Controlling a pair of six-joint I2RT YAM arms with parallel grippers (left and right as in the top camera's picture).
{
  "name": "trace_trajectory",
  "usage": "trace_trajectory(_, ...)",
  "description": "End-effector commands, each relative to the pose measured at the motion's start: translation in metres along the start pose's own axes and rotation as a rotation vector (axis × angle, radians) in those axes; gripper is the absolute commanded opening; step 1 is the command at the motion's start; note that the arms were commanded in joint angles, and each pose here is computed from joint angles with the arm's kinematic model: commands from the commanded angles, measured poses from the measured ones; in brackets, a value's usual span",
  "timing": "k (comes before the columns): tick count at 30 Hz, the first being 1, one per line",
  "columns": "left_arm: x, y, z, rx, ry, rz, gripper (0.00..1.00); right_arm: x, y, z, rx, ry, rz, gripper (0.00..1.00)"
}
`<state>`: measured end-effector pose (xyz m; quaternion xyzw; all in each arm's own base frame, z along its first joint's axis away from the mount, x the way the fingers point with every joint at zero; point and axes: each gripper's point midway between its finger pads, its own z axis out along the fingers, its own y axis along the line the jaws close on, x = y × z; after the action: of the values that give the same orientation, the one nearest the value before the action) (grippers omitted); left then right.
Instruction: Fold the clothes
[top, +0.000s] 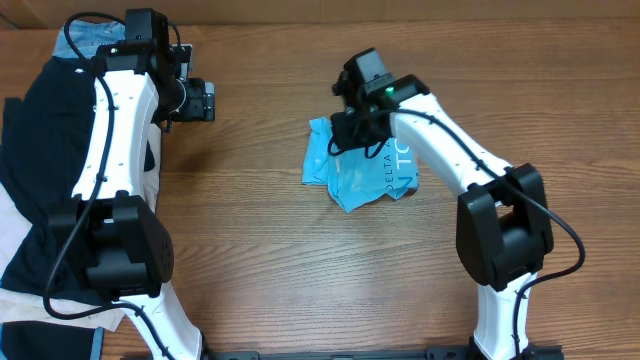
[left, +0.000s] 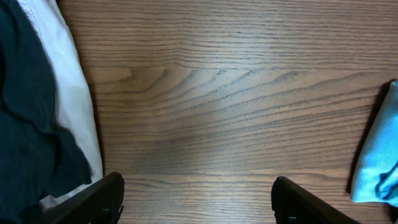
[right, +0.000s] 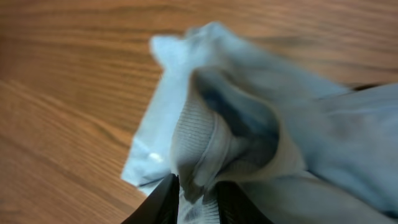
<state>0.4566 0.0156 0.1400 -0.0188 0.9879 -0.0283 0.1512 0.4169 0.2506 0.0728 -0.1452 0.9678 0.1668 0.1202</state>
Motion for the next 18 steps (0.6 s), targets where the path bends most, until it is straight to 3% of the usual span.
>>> trace_trajectory(1,-0.002,0.001,-0.007,0.007,-0.02,0.012,0.79,0.009,0.03,0.006,-0.046,0.014,-0.059,0.24)
trace_trajectory(5,-0.003,0.001,-0.007,0.007,-0.028,0.006,0.82,0.014,0.044,0.008,-0.066,0.025,-0.114,0.25)
trace_trajectory(9,-0.001,0.001,-0.007,0.007,-0.016,0.005,0.83,0.008,0.045,-0.015,-0.079,0.017,-0.1,0.38)
trace_trajectory(13,0.002,0.001,-0.007,0.008,-0.004,0.004,0.83,-0.011,0.028,-0.066,-0.068,-0.043,-0.049,0.61)
trace_trajectory(18,0.004,0.001,-0.007,0.008,0.003,0.004,0.85,-0.026,-0.02,-0.147,-0.086,-0.162,0.053,0.68)
